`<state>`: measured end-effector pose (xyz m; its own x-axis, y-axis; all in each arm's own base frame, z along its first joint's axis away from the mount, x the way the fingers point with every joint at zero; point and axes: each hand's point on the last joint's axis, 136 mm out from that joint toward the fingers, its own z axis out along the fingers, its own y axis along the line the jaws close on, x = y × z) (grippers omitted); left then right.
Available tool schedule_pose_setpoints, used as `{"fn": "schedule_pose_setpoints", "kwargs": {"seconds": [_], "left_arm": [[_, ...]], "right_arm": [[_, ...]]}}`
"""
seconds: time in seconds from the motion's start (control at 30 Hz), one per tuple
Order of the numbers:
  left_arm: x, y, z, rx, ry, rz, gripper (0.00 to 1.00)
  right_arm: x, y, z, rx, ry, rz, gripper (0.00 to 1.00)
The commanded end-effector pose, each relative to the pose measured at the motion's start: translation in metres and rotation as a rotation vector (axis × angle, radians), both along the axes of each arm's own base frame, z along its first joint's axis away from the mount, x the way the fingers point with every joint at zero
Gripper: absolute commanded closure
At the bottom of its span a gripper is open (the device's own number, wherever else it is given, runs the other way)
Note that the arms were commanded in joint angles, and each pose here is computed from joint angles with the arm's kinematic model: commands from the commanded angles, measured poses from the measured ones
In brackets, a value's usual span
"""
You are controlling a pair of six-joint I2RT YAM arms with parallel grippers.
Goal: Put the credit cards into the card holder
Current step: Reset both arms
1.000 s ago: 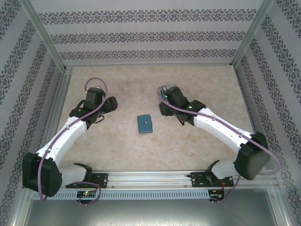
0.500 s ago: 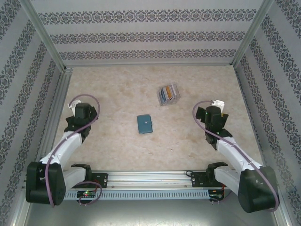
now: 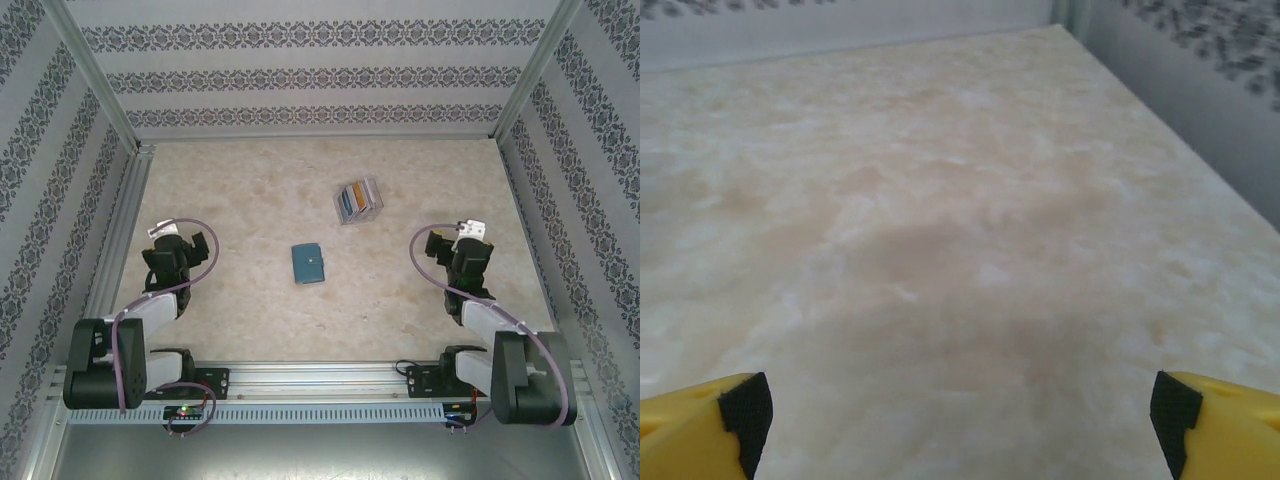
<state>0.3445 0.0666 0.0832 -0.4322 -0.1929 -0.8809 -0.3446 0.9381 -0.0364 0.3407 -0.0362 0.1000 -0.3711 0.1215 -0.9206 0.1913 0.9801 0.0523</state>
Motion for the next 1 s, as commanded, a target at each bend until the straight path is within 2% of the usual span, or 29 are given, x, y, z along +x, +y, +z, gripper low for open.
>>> {"fn": "schedule_pose_setpoints", "kwargs": {"seconds": [0.0, 0.1, 0.2, 0.23, 0.33, 0.47, 0.6, 0.67, 0.73, 0.77, 0.8, 0.87, 0.97], "left_arm": [[0.034, -0.018, 0.027, -0.011, -0.109, -0.142, 0.00], [0.052, -0.028, 0.016, -0.046, -0.097, -0.210, 0.00], [0.067, -0.050, 0.008, -0.074, -0.020, -0.351, 0.00], [0.069, -0.057, 0.005, -0.079, 0.000, -0.389, 0.00], [0.068, -0.064, 0.004, -0.079, 0.000, -0.433, 0.00], [0.056, -0.063, 0.011, -0.045, -0.087, -0.421, 0.00], [0.047, -0.056, 0.001, 0.012, -0.104, -0.341, 0.00], [0.040, -0.068, 0.010, 0.064, -0.199, -0.379, 0.00], [0.037, -0.065, 0.009, 0.079, -0.187, -0.350, 0.01], [0.045, -0.052, 0.005, 0.076, -0.158, -0.276, 0.01], [0.050, -0.042, -0.002, 0.065, -0.071, -0.213, 0.01], [0.056, -0.058, 0.000, 0.066, -0.073, -0.312, 0.01], [0.056, -0.058, -0.001, 0.061, -0.068, -0.315, 0.01]], "right_arm": [[0.027, 0.021, 0.028, 0.026, -0.101, 0.131, 0.02], [0.039, 0.031, 0.025, 0.019, -0.126, 0.186, 0.02], [0.045, 0.038, -0.003, 0.023, -0.072, 0.227, 0.02], [0.055, 0.041, 0.008, 0.019, -0.111, 0.246, 0.02], [0.056, 0.044, 0.007, 0.011, -0.093, 0.259, 0.02], [0.056, 0.045, 0.006, 0.010, -0.088, 0.261, 0.02], [0.056, 0.044, 0.006, 0.005, -0.082, 0.259, 0.02], [0.056, 0.045, 0.006, 0.004, -0.081, 0.257, 0.02], [0.056, 0.045, 0.006, -0.001, -0.080, 0.255, 0.02], [0.056, 0.044, 0.006, -0.002, -0.078, 0.253, 0.02], [0.056, 0.045, 0.006, -0.003, -0.079, 0.255, 0.02], [0.056, 0.045, 0.006, -0.003, -0.078, 0.255, 0.02], [0.056, 0.045, 0.006, -0.002, -0.078, 0.255, 0.02]]}}
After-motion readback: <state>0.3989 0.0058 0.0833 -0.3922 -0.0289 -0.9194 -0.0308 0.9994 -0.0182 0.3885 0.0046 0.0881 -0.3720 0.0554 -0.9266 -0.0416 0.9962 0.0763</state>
